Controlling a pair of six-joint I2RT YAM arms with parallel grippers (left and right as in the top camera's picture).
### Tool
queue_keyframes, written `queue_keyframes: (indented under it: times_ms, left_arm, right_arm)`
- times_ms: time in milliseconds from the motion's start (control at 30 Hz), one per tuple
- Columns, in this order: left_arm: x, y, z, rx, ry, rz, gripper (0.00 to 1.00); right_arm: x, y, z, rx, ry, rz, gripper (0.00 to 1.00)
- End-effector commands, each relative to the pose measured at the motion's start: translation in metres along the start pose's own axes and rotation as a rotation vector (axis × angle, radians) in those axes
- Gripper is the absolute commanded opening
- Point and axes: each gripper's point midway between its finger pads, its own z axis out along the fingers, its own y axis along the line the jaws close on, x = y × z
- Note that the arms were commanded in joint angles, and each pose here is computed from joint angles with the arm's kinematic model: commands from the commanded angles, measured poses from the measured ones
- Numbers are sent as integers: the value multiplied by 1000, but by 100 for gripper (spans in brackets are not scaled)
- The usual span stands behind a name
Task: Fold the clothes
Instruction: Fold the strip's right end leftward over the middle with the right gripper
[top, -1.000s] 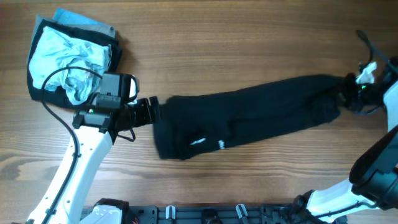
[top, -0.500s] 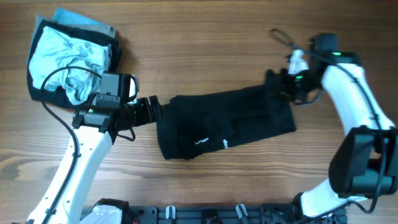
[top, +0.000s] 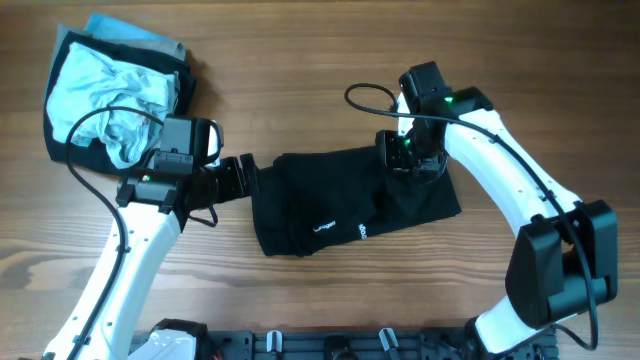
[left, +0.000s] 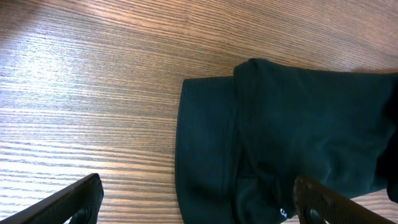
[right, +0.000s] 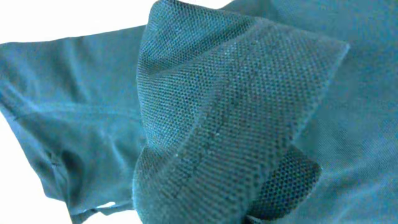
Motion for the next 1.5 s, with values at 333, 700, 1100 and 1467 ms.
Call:
queue_keyframes:
  times_ms: [333,700,1100,1467]
  left_arm:
    - [-9,-2,-9,5,-41,16,100]
    - [-8,-1,-5,-1,-26,13,84]
    - [-7,0,-3,-5,-16,11,88]
    - [-2,-1,-2,4,6,6,96]
  right_arm:
    - [-4,20,-10,-163,-18,-112,47]
    - [-11,-65,6,138,-55,153,4]
    - [39,92,0,-670,25,-462,4]
    - [3,10,-3,-108,-105,-164,5]
